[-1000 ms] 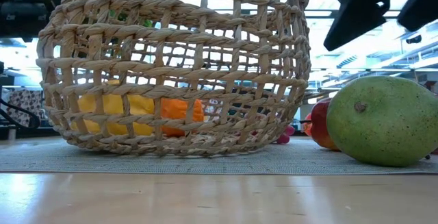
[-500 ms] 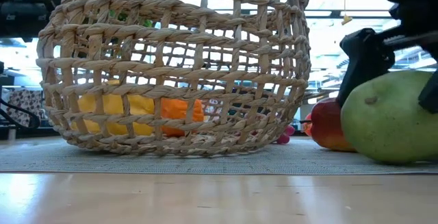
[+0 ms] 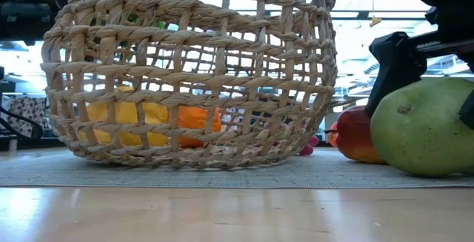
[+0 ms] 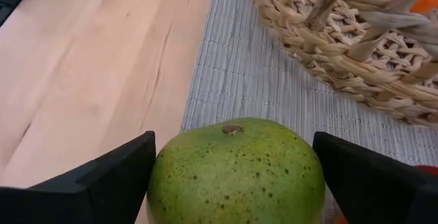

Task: Build produce basket
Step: Put the green pear into the brown basket

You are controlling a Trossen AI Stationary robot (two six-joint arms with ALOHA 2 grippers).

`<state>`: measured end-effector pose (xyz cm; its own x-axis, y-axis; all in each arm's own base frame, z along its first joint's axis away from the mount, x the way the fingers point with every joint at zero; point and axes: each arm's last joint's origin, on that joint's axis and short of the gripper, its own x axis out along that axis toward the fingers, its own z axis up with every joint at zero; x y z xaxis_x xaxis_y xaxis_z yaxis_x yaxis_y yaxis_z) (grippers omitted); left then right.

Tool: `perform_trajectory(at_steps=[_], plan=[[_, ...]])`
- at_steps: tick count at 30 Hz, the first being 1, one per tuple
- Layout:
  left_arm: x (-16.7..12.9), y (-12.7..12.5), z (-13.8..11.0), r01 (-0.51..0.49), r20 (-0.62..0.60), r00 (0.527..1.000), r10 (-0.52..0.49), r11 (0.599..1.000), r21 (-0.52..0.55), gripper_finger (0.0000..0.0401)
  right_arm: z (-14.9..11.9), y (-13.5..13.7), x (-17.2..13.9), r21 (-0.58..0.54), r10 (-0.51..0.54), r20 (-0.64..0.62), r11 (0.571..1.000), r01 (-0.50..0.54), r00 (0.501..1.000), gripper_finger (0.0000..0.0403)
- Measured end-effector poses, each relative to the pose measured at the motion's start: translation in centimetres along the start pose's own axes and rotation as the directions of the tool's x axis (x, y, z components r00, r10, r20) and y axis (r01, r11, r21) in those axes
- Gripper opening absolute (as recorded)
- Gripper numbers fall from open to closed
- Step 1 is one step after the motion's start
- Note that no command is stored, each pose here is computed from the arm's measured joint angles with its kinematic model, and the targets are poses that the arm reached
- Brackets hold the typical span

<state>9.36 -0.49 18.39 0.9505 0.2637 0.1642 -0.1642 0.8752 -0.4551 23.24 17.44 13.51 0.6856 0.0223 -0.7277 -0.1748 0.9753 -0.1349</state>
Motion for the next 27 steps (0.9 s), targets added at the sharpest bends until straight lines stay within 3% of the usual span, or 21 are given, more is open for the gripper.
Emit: perform_trajectory(at_steps=[12, 20, 27], plan=[[0.0, 0.0, 0.0, 0.000, 0.000, 1.000, 0.000, 1.000, 0.000, 0.0389, 0.8, 0.2, 0.0, -0.013, 0.012, 0.035, 1.000, -0.012, 0.999, 0.0362], [0.0, 0.0, 0.0, 0.000, 0.000, 1.000, 0.000, 1.000, 0.000, 0.0389, 4.3, 0.7, -1.3, -0.071, -0.009, -0.002, 0.997, 0.009, 1.000, 0.0362], [0.0, 0.0, 0.0, 0.000, 0.000, 1.000, 0.000, 1.000, 0.000, 0.0389, 8.7, 0.5, -4.4, -0.069, -0.061, -0.100, 0.996, 0.054, 0.993, 0.0362]])
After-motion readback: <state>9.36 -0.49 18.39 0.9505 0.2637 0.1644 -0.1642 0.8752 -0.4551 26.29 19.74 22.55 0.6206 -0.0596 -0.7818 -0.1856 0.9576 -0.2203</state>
